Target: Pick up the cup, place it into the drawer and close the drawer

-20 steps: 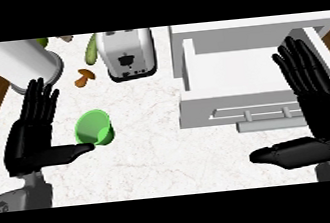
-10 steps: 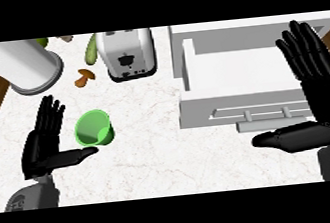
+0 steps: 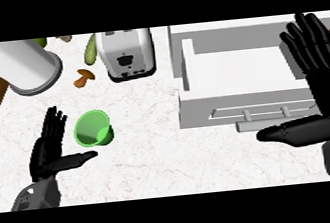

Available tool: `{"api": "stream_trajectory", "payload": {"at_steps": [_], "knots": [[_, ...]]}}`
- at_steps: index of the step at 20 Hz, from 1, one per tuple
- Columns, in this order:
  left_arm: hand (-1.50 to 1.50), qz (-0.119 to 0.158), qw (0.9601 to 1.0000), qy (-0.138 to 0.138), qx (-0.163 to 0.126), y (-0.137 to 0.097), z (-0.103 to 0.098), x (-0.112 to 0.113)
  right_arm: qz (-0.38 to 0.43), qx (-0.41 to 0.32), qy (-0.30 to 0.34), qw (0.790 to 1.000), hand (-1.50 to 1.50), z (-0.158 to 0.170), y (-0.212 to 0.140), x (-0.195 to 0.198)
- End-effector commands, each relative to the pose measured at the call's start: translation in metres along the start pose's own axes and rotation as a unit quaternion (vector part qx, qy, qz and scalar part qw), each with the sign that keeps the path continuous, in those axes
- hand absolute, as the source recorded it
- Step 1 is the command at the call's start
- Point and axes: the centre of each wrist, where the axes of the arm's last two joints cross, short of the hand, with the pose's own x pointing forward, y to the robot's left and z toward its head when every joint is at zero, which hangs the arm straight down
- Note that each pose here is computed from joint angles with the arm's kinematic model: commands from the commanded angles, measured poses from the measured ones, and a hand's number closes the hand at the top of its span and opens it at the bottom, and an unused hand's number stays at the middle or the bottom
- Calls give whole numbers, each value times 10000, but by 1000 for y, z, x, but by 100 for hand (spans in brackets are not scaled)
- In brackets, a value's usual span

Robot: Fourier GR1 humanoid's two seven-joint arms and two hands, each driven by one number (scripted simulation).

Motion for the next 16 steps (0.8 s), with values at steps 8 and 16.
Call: {"api": "stream_trajectory", "payload": {"at_steps": [8, 16], "knots": [[-150, -69, 9997, -150, 161, 9, -7, -33, 55, 27, 35, 10000, -150, -4, -16, 12], [-150, 39, 9995, -311, 74, 15, -4, -37, 26, 55, 65, 10000, -150, 9, -7, 0]]}}
